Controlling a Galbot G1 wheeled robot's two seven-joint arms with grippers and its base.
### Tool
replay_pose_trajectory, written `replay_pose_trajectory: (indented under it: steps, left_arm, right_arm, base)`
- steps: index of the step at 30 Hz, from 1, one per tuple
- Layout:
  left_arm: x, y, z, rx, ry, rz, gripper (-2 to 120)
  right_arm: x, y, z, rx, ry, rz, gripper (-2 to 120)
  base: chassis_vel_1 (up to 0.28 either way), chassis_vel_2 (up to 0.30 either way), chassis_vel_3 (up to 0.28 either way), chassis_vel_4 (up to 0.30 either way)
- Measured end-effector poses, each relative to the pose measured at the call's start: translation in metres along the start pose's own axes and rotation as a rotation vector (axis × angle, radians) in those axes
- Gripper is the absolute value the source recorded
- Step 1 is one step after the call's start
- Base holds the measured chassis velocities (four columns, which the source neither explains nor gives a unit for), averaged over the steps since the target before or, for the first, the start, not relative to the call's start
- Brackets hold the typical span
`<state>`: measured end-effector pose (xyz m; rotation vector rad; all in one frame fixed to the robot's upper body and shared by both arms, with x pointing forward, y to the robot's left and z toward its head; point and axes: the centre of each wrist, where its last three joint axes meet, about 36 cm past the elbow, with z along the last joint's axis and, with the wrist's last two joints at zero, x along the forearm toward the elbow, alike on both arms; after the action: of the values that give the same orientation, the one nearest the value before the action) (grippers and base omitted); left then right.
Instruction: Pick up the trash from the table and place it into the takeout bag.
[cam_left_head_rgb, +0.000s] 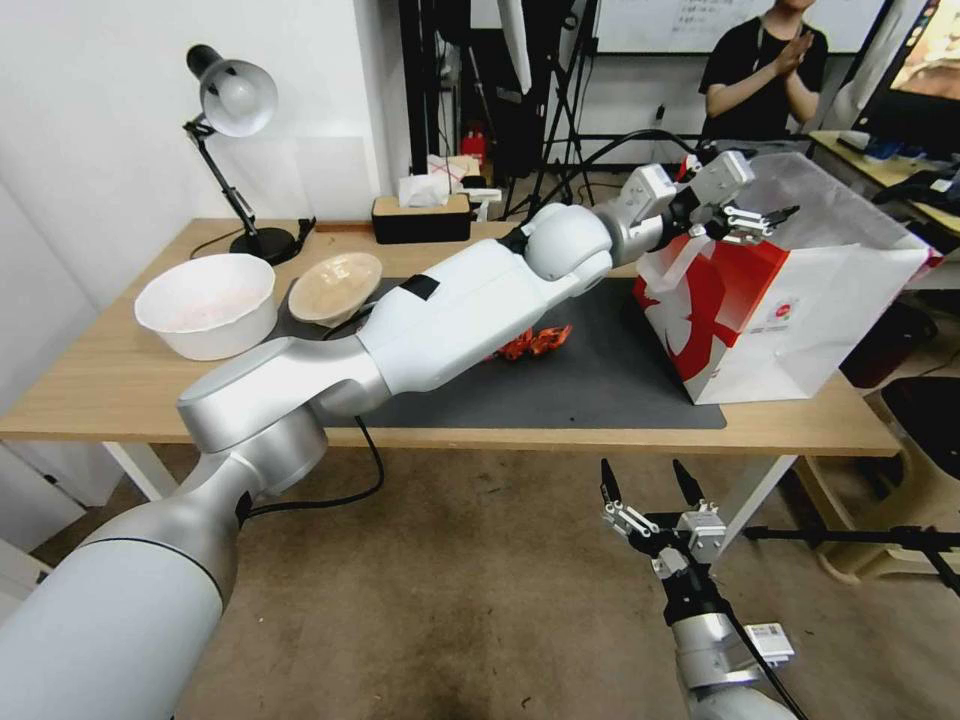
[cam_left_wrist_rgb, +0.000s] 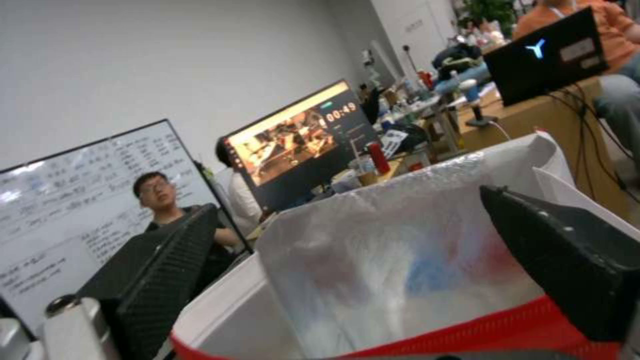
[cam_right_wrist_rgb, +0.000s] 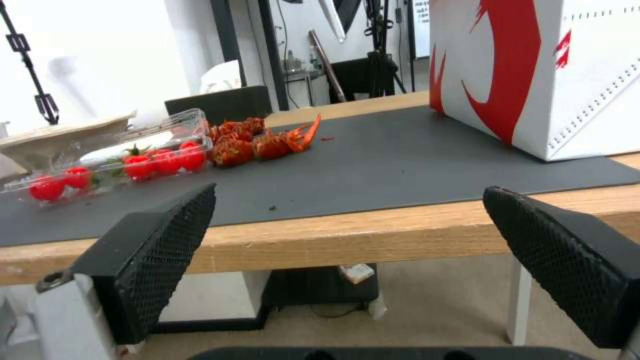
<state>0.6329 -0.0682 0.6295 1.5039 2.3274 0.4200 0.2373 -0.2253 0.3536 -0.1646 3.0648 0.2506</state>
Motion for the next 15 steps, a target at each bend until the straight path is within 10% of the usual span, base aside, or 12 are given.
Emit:
replay_pose_trajectory:
  steps: [15]
  left_arm:
    - [0.084,0.009,0.016,0.186,-0.03,-0.271,100]
  right_arm:
    - [0.001,0.001,0.003,-0.01,-0.01,0.013,100]
  base:
    - [0.0,0.0,0.0,0.0]
